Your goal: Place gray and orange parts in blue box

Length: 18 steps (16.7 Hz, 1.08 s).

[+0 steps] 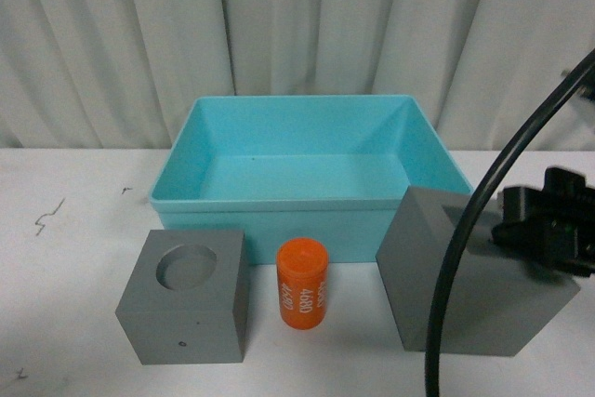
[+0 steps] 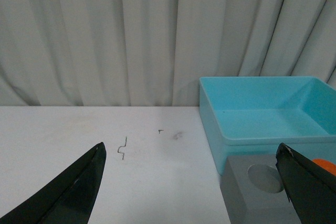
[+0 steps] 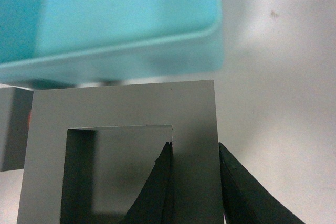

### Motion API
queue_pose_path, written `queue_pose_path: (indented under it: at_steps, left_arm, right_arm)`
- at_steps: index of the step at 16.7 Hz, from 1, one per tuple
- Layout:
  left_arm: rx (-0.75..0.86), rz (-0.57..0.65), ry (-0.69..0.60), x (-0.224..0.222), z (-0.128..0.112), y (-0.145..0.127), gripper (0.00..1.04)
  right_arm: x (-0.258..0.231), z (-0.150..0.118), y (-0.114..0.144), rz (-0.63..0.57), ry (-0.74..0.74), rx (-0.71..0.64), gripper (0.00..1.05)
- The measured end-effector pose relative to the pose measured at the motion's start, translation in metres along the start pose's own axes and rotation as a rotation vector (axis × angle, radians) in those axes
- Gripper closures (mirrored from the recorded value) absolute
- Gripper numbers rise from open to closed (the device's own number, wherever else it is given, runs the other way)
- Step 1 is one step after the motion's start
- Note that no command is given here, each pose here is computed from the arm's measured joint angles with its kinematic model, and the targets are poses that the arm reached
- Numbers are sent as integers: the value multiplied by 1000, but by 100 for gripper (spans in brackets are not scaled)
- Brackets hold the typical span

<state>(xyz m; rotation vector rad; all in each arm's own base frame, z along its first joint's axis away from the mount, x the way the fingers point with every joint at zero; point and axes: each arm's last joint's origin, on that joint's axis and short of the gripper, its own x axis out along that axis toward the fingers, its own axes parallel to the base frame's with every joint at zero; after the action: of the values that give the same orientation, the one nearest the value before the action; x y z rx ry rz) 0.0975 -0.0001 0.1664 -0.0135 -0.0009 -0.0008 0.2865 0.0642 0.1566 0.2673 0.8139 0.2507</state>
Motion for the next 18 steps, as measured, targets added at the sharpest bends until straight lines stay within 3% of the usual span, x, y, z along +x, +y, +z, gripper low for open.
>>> queue_pose_path:
  at_steps: [3,6,10,18]
  left_arm:
    - [0,0,0,0,0,0,7]
    - [0,0,0,0,0,0,7]
    - [0,0,0,0,0,0,7]
    - [0,0,0,0,0,0,7]
  right_arm:
    - [-37,24,17,58,-106,-56,86]
    - [-40,64,27,78,-200,-68,86]
    - [-8,110,28,73,-217,-41,86]
    - [68,158,27,49,-148,-21,86]
